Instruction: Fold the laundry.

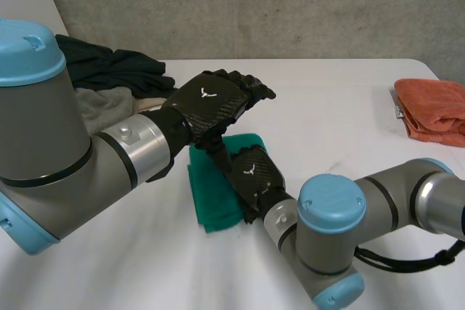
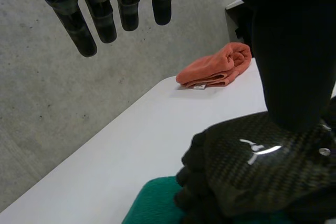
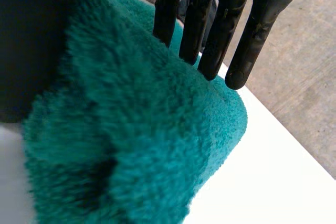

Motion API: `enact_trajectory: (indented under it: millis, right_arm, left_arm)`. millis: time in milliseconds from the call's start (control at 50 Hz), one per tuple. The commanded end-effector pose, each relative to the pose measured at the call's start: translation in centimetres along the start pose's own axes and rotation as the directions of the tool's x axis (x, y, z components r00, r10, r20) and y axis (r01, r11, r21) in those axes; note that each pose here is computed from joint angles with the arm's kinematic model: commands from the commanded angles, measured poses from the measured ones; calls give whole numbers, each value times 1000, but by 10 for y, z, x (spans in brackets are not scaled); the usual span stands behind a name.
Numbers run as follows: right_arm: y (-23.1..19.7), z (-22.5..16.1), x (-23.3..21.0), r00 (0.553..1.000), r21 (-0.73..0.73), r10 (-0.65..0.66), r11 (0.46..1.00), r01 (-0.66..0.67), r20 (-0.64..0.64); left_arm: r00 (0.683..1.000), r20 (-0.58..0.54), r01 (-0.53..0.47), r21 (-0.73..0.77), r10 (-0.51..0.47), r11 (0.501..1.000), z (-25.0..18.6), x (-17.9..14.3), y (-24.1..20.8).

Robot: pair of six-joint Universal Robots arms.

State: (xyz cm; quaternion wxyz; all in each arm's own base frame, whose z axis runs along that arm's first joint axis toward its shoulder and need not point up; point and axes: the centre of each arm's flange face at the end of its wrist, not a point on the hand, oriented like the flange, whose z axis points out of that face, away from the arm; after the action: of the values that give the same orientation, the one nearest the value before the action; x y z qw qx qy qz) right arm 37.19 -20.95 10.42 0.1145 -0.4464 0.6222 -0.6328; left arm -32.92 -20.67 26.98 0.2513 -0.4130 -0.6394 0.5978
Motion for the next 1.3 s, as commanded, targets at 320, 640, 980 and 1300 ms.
enact_trajectory:
  millis: [320,640,980,1300]
  right_arm:
    - [6,35,18,999,25,25,999,-25,20]
    - [0,41,58,999,62,33,998,-32,-22]
    - [18,45,46,999,34,28,999,-29,27]
    - [-9,72,113,987,161,-23,986,48,-156]
  left_arm:
    - [1000,11,13,1,-13,1000,0,-3,0]
    - [999,37,15,21,-16,1000,-4,-11,-7]
    - [997,43,64,19,-64,998,-4,-15,-6]
    - [997,55,54,40,-56,998,-9,-17,-13]
